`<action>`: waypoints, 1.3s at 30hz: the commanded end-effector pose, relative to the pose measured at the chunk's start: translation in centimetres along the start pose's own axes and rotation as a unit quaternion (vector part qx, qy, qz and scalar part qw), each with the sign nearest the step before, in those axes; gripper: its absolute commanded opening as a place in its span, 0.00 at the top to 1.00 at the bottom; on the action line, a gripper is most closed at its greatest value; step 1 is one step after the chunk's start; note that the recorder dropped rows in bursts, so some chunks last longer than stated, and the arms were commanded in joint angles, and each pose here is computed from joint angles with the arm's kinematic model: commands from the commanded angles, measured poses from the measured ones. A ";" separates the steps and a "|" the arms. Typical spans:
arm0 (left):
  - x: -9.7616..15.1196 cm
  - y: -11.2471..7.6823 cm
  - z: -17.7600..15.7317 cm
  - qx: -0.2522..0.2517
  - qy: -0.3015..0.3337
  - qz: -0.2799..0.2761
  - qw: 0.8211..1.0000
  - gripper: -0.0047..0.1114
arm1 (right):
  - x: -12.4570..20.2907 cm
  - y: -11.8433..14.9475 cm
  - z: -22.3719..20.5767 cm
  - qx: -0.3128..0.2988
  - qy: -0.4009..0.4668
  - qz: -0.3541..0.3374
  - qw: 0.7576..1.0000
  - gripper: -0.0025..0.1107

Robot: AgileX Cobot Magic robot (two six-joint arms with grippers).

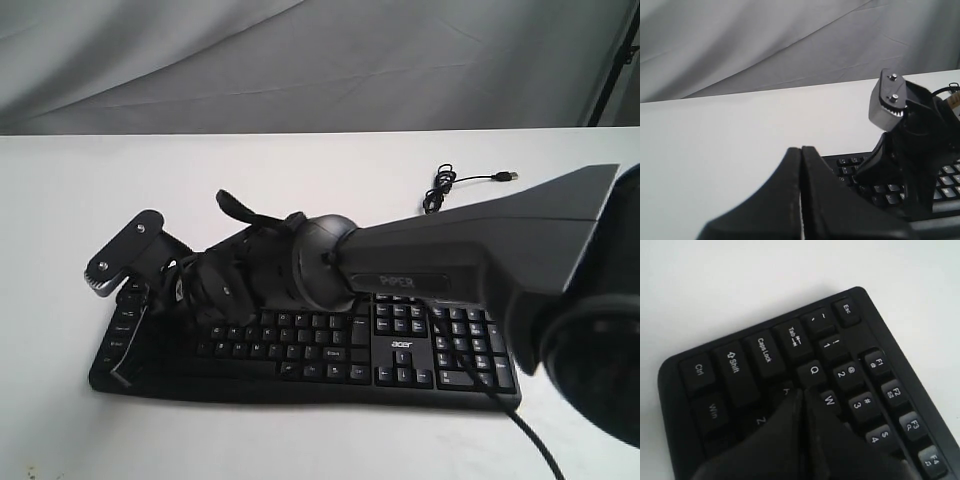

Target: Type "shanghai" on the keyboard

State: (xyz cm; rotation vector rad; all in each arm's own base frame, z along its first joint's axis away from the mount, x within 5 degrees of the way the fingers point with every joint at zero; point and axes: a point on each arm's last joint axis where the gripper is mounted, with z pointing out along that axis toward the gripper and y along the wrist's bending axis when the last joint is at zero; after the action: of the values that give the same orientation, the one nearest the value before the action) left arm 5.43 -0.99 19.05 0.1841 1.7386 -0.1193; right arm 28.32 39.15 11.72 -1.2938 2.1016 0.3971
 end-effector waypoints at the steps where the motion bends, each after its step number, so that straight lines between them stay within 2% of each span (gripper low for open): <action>1: 0.1 0.0 0.0 0.002 -0.002 -0.001 1.000 0.96 | 0.0 -0.8 -3.9 0.014 -0.025 0.008 1.000 0.98; 3: 0.1 0.0 0.0 0.002 -0.002 -0.001 1.000 0.96 | 1.8 -1.7 -4.9 0.023 -0.016 0.036 0.999 0.98; 9: 0.1 0.0 0.0 0.002 -0.002 -0.001 1.000 0.96 | 4.3 -2.5 -4.9 0.035 0.000 0.054 0.998 0.98; 39: 0.1 0.0 0.0 0.002 -0.002 -0.001 1.000 0.96 | 4.7 -2.6 -4.8 0.034 0.007 0.049 0.998 0.98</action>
State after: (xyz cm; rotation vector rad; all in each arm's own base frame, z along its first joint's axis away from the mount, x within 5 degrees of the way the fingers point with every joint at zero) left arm 5.43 -0.99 19.05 0.1841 1.7386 -0.1193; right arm 27.25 32.42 12.17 -1.1695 2.1826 0.3593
